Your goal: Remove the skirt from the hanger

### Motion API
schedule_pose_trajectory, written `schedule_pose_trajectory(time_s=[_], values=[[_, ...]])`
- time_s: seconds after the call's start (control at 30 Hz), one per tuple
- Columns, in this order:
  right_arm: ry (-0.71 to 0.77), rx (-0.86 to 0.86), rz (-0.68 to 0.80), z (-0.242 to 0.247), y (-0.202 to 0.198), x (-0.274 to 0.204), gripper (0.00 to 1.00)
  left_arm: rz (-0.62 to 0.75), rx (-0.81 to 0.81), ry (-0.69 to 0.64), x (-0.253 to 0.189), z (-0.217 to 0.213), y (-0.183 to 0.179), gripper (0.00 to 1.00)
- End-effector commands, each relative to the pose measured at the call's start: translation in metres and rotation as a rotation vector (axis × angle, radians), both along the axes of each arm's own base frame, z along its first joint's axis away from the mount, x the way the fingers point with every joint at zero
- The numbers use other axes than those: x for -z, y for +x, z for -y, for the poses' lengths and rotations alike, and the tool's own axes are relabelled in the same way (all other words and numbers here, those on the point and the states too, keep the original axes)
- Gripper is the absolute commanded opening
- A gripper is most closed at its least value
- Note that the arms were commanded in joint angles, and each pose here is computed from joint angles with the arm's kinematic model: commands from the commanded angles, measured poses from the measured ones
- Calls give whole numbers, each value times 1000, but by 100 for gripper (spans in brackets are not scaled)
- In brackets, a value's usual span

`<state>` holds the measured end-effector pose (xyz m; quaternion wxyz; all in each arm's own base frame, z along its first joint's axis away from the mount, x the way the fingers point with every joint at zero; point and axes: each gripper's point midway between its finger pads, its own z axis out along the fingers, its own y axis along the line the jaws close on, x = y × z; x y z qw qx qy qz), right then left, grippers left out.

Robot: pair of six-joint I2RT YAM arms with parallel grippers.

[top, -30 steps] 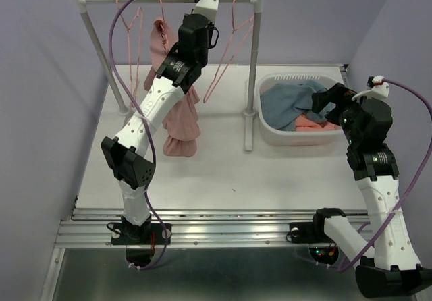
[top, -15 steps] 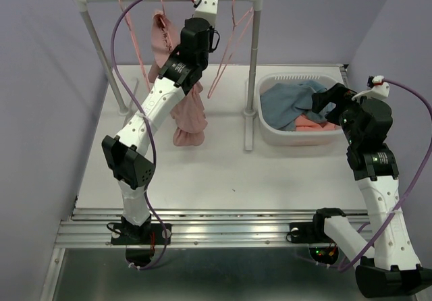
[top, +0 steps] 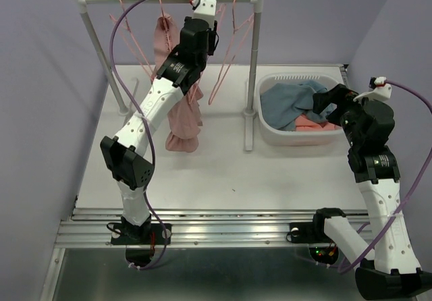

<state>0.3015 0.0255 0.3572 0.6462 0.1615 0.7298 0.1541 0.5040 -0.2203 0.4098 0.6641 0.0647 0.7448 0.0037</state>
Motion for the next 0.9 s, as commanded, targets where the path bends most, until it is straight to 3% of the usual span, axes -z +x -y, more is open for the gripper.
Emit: schedule_pose_trajectory(time_s=[0.0,0.17,0.5,0.67,0.87], values=[[-9,-17,53,-3,-4,-19,100,105,16,-99,-62,-16,-31,51],[-12,-17,52,-3,-6,-19,100,104,81,-150,-76,-16,-58,62],[-14,-62,36,-10,-5,-15,100,126,189,-190,-88,-27,-128,99],[-14,-65,39,-11,-6,-14,100,193,114,-192,-100,-59,-149,99],[-16,-68,47,-11,-8,-17,100,166,-29,-130,-87,-79,-134,99]])
